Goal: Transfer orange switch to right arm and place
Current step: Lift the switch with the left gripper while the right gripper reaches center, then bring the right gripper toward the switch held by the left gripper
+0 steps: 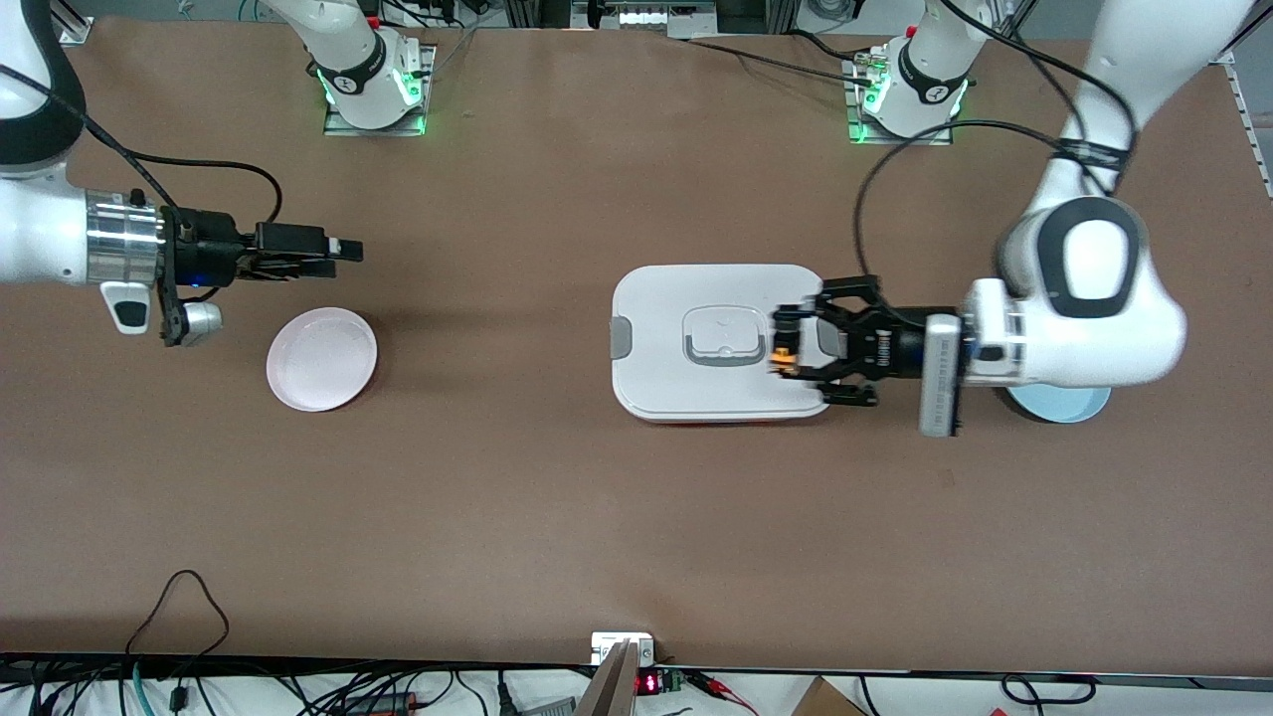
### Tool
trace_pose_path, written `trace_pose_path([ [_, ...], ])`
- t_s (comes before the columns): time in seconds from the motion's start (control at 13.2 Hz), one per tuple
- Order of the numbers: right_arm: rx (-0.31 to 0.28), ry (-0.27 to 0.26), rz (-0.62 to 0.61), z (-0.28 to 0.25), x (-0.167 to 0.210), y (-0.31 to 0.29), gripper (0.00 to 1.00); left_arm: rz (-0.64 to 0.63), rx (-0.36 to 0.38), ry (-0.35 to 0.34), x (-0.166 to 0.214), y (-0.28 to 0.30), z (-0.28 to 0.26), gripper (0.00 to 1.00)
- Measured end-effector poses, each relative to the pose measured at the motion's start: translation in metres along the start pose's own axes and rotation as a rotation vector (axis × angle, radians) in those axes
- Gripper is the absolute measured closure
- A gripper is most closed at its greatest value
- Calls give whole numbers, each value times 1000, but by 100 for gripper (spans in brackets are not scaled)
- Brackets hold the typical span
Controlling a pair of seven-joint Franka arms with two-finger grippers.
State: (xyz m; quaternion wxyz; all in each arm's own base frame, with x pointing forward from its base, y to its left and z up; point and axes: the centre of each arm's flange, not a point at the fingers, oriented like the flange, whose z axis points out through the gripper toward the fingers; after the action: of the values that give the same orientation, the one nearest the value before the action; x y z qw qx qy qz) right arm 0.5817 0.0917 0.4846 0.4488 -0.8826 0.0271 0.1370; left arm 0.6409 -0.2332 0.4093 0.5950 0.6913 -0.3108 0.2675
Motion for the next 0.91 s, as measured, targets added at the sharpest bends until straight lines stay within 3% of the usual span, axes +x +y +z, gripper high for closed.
trace_pose_path([
  [0.15, 165, -15, 56, 17, 3, 9, 0, 102, 11, 135, -29, -6, 50, 27],
  [0.38, 369, -34, 158, 44, 12, 34, 0, 158, 22, 189, -44, -15, 59, 27],
  [0.91, 568, -79, 270, 102, 38, 53, 0, 172, 30, 202, -36, -16, 51, 27],
])
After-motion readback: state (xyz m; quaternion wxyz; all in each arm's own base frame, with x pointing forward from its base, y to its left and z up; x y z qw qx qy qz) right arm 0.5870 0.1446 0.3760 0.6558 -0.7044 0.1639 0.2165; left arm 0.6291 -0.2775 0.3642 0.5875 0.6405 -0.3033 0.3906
